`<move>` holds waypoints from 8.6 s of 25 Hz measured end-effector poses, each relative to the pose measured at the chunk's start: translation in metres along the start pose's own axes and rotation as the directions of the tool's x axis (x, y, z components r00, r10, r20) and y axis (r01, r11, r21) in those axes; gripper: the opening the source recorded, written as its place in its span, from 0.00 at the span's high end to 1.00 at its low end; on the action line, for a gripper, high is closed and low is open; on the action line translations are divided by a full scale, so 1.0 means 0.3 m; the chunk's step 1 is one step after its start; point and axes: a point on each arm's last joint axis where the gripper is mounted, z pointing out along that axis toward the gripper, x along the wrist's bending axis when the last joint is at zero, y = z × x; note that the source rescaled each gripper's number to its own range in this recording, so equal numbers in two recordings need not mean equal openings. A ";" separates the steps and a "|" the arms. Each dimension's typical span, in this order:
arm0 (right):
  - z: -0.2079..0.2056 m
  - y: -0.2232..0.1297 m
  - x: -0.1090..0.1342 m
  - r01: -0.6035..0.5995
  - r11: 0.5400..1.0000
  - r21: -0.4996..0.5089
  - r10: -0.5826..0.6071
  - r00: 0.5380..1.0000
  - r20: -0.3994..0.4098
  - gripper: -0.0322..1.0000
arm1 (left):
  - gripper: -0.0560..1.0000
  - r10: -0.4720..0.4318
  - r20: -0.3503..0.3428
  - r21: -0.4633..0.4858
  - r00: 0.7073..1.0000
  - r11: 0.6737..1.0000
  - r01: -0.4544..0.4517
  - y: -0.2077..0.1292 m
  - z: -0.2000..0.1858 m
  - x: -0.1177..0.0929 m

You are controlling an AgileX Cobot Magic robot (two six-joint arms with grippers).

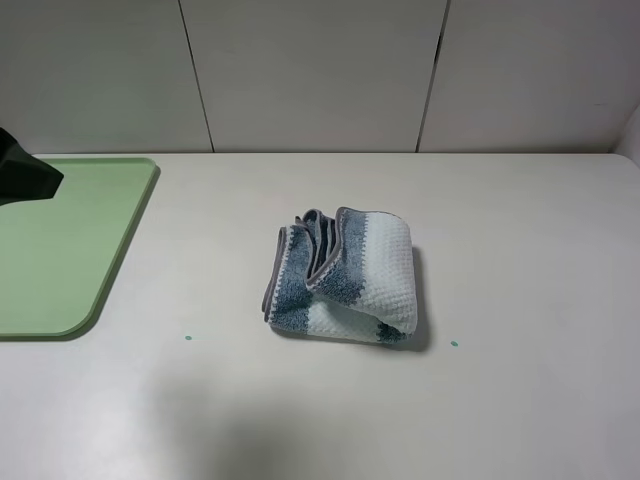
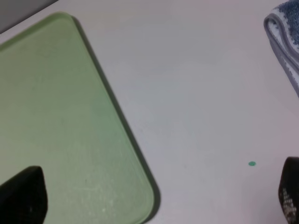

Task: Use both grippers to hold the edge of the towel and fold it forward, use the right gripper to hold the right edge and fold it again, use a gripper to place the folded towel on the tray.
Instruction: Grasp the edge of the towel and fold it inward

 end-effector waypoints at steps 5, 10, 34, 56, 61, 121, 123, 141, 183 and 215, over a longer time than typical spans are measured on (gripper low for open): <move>-0.067 -0.015 -0.009 -0.037 0.996 -0.085 0.050 0.987 0.152 0.09 | 0.00 0.000 0.001 -0.006 1.000 1.000 0.000 0.002 0.000 0.000; -0.100 -0.024 -0.005 -0.039 0.992 -0.123 0.062 0.981 0.185 0.09 | 0.00 0.000 0.003 -0.026 1.000 1.000 0.000 0.008 0.000 -0.001; 0.035 -0.383 -0.040 -0.043 0.979 0.201 0.006 0.984 0.178 0.09 | 0.00 0.012 0.004 -0.044 1.000 0.999 -0.012 0.013 0.000 -0.001; 0.018 -0.485 -0.039 -0.036 0.991 0.131 0.014 0.987 0.163 0.09 | 0.00 0.016 0.009 -0.094 1.000 0.995 -0.015 0.028 -0.001 -0.003; 0.018 -0.485 -0.039 -0.033 0.991 0.131 0.011 0.987 0.163 0.09 | 0.00 0.016 0.009 -0.094 1.000 0.995 -0.015 0.029 -0.001 -0.003; 0.019 -0.485 -0.037 -0.037 0.991 0.131 0.016 0.988 0.157 0.00 | 0.00 0.028 0.011 -0.133 1.000 0.991 -0.026 0.040 -0.003 -0.005; 0.019 -0.485 -0.037 -0.037 0.991 0.131 0.016 0.988 0.157 0.00 | 0.00 0.028 0.011 -0.133 1.000 0.991 -0.026 0.040 -0.003 -0.005; 0.019 -0.485 -0.037 -0.037 0.991 0.131 0.016 0.988 0.156 0.00 | 0.00 -0.013 0.021 -0.160 1.000 0.987 0.016 0.049 -0.004 -0.006; 0.019 -0.485 -0.036 -0.039 0.991 0.131 0.018 0.988 0.154 0.00 | 0.00 -0.440 0.176 0.363 0.881 0.860 0.357 0.385 0.550 -0.415; 0.019 -0.485 -0.036 -0.039 0.991 0.131 0.018 0.988 0.154 0.00 | 0.00 -0.522 0.103 0.559 0.847 0.734 0.384 0.253 0.908 -0.578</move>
